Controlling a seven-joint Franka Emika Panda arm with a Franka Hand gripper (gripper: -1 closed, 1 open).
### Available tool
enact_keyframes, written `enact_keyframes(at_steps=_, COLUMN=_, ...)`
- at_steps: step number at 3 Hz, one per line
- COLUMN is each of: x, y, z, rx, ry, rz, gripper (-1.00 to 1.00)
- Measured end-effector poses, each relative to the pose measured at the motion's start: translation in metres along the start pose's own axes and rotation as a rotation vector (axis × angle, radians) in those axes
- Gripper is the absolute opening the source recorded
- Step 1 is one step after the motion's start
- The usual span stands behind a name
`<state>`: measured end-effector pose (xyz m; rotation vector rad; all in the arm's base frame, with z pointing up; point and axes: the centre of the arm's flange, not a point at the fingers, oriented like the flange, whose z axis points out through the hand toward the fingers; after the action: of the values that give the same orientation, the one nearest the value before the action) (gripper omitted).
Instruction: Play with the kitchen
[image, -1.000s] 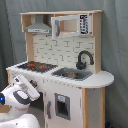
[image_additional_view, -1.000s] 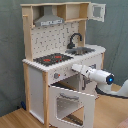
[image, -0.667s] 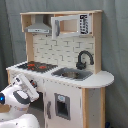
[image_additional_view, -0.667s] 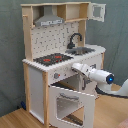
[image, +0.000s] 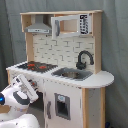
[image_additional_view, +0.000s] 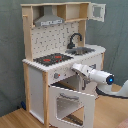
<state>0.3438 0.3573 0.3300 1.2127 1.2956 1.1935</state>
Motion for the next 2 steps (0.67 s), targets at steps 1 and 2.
enact_keyframes(at_steps=1, x=0.012, y=-0.031, z=-0.01, rx=0.047, ry=0.031, rz=-0.023, gripper=1.0)
enact_keyframes(at_steps=2, x=0.01, y=-0.017, z=-0.015, rx=0.019, ry=0.031, rz=-0.111, gripper=1.0)
